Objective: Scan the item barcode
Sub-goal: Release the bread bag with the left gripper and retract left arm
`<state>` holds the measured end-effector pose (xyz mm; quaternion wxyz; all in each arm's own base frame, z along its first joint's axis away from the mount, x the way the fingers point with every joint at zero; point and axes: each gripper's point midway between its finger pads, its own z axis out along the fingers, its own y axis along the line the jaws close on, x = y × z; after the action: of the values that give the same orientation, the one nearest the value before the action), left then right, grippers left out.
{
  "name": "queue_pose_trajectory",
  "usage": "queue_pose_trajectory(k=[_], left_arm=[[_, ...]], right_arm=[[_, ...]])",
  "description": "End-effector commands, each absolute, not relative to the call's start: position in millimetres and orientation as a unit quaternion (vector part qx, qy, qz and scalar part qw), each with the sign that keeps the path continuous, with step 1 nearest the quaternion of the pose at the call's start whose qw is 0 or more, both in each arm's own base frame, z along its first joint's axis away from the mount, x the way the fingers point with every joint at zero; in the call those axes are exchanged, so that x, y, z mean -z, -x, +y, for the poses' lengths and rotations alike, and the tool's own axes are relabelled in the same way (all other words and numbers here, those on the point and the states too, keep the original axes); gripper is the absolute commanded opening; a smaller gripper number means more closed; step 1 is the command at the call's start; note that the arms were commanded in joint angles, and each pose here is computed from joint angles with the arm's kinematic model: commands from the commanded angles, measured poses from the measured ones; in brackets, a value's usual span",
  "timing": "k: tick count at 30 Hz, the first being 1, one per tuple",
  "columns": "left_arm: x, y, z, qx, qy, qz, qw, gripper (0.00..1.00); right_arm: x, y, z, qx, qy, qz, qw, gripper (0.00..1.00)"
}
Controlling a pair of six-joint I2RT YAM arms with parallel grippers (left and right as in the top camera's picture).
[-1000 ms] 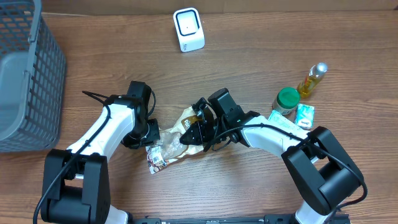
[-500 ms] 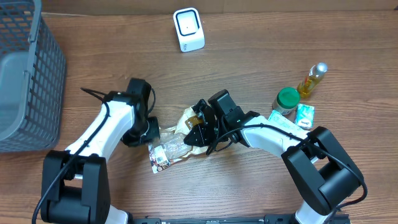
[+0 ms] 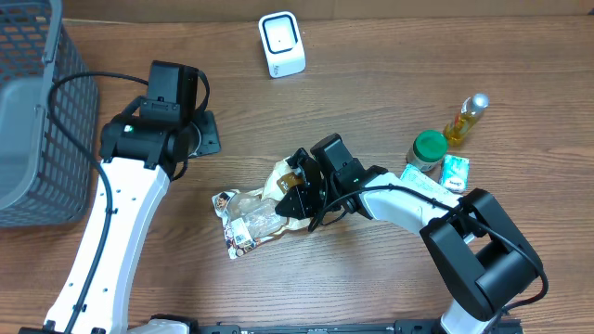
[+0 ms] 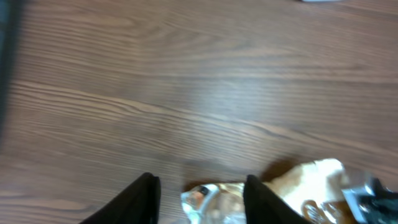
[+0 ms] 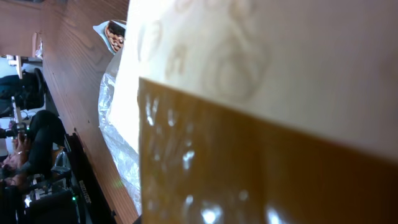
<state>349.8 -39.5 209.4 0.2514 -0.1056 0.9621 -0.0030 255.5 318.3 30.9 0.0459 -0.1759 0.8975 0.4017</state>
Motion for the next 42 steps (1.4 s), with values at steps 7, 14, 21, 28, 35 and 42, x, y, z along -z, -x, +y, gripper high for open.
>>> queue_pose_trajectory(k=[7,14,21,28,35,42], left_arm=[[-208.7,-334.7,26.3,-0.112,0.188,0.947,0.235,0.60],[-207.7,-332.3,44.2,-0.116,0.217,0.942,0.229,1.00],[-207.5,-332.2,44.2,-0.116,0.217,0.942,0.229,1.00],[-207.7,-332.2,44.2,-0.116,0.217,0.942,0.229,1.00],[-207.5,-332.2,44.2,-0.116,0.217,0.942,0.229,1.00],[-207.4,-332.2,44.2,-0.116,0.217,0.942,0.229,0.99]], right_arm=[[-19.8,-256.8,313.3,-0.376,0.179,0.908,0.055,0.05],[-19.2,-256.7,312.7,-0.374,0.178,0.909,0.055,0.04],[-19.4,-256.8,312.9,-0.374,0.178,0.908,0.055,0.13],[-47.3,-259.6,327.9,-0.431,0.211,0.875,0.057,0.04],[-126.1,-265.7,318.1,-0.568,0.234,0.788,0.031,0.04],[-127.1,-255.6,271.8,-0.552,0.209,0.807,0.006,0.04]])
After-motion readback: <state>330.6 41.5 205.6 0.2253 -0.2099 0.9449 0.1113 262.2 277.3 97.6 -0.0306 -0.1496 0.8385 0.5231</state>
